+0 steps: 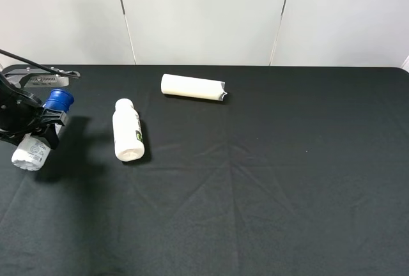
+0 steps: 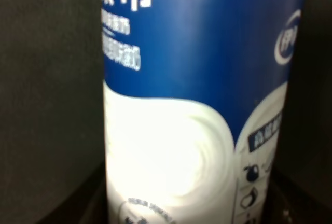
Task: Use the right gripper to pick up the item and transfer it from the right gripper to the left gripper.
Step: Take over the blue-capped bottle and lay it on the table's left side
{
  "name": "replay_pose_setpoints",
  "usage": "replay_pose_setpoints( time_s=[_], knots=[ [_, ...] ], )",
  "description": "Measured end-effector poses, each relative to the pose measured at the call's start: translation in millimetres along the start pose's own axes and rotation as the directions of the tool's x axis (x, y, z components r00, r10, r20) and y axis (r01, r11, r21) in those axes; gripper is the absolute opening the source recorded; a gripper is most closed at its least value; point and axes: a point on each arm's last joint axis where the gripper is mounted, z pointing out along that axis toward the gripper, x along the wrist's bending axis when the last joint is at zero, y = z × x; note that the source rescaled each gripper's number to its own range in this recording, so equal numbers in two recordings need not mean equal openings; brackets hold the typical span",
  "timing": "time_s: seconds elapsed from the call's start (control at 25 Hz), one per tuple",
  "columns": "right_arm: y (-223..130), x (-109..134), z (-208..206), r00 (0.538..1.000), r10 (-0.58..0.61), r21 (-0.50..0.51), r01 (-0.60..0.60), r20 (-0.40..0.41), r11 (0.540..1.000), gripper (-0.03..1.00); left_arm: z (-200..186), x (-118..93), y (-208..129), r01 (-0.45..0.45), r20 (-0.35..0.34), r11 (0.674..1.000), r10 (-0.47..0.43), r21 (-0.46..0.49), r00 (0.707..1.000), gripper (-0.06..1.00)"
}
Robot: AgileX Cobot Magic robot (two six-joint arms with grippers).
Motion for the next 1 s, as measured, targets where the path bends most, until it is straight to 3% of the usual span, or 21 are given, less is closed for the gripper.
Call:
replay_pose_setpoints(
  time_s=[0.24, 0.8, 0.88, 0.96, 1.0],
  knots=[
    [0.0, 0.0, 0.0, 1.0, 0.0, 0.0, 0.0, 0.0, 1.0, 1.0, -0.4, -7.5, -5.1, 0.056, 0.082, 0.997, -0.061, 0.059, 0.995, 0.04],
    [0.0, 0.0, 0.0, 1.0, 0.0, 0.0, 0.0, 0.0, 1.0, 1.0, -0.3, -7.7, -2.6, 0.017, 0.087, 0.999, -0.02, 0.029, 0.996, 0.05],
    [0.0, 0.0, 0.0, 1.0, 0.0, 0.0, 0.0, 0.0, 1.0, 1.0, -0.3, -7.5, -2.0, 0.004, 0.086, 1.0, -0.006, 0.02, 0.996, 0.3],
    [0.0, 0.0, 0.0, 1.0, 0.0, 0.0, 0.0, 0.0, 1.0, 1.0, -0.7, -7.3, -0.6, 0.001, 0.084, 1.0, -0.001, 0.006, 0.996, 0.7],
    [0.0, 0.0, 0.0, 1.0, 0.0, 0.0, 0.0, 0.0, 1.0, 1.0, -0.7, -7.3, -0.4, 0.0, 0.083, 1.0, 0.0, 0.004, 0.997, 0.8]
  ],
)
